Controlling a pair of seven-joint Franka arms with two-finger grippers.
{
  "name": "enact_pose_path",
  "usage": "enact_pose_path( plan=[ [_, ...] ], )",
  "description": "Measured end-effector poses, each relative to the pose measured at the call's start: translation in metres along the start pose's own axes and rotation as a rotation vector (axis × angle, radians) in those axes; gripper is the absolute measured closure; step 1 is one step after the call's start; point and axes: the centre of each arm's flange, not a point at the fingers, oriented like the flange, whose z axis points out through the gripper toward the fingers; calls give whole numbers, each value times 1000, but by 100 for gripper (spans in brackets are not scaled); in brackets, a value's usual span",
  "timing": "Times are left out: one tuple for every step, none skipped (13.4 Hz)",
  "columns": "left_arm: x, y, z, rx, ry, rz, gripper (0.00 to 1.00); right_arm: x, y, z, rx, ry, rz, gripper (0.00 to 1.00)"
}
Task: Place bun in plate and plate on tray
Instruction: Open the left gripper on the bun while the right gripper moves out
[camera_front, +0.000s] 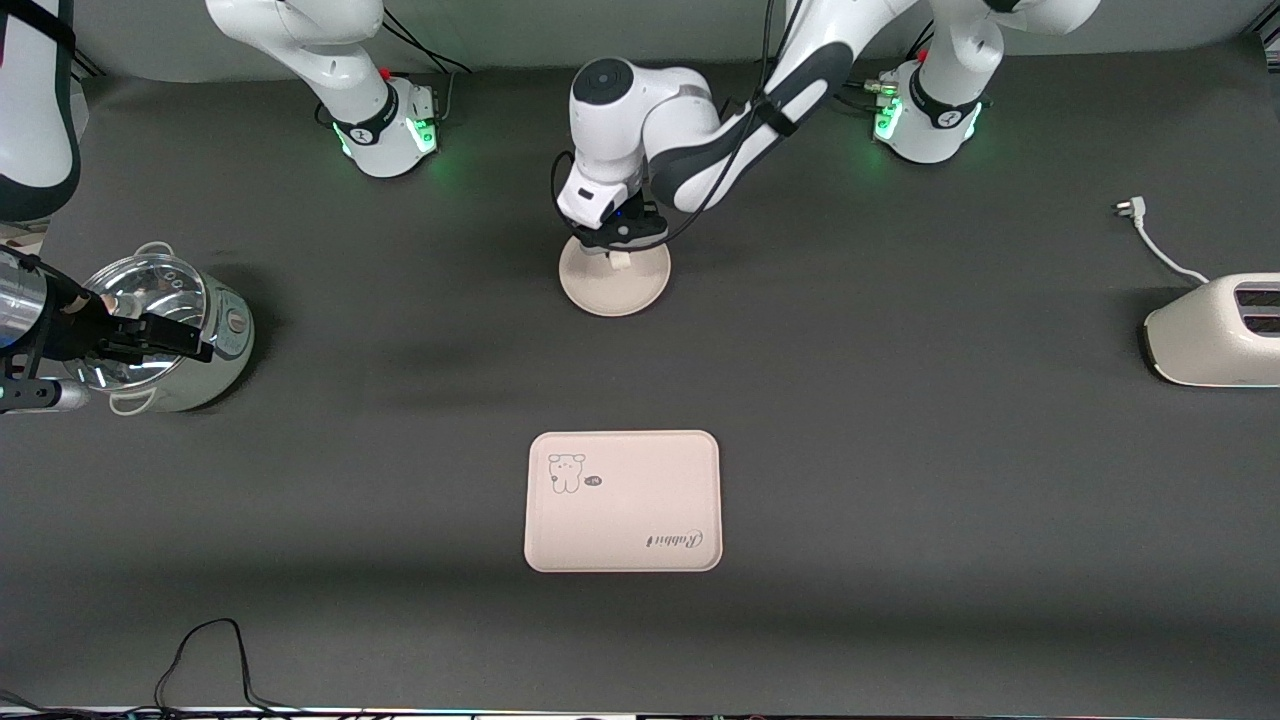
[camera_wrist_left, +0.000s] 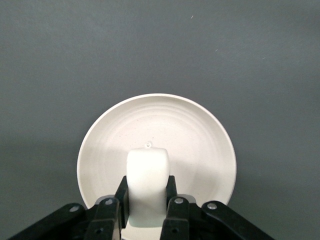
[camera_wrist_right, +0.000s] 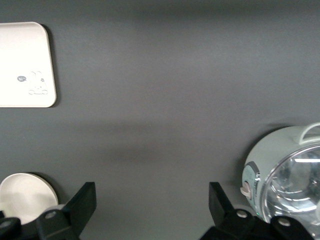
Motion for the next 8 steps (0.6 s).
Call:
enact_pose_path(
  plan=[
    [-1,1,6,2,-2,4,68,0,-1,0,6,2,1,0],
    [-2,2,9,2,-2,8,68,0,-1,1,9,3,1,0],
    [-3,2,13,5,-2,12,68,1,-1,1,12,3,2,0],
    [-2,1,19,13,6,16,68,1,-2,2,20,2,3,0],
    [-1,-1,26,24,19,22,68,1,-3,3,30,1,4,0],
    [0,-2,36,35,25,26,67,1,-4,4,37,1,4,0],
    [1,-3,45,39,27,29,67,1,-5,4,40,0,5,0],
    [2,-3,51,35,23,29,65,1,-9,5,42,-1,5,0]
  ],
)
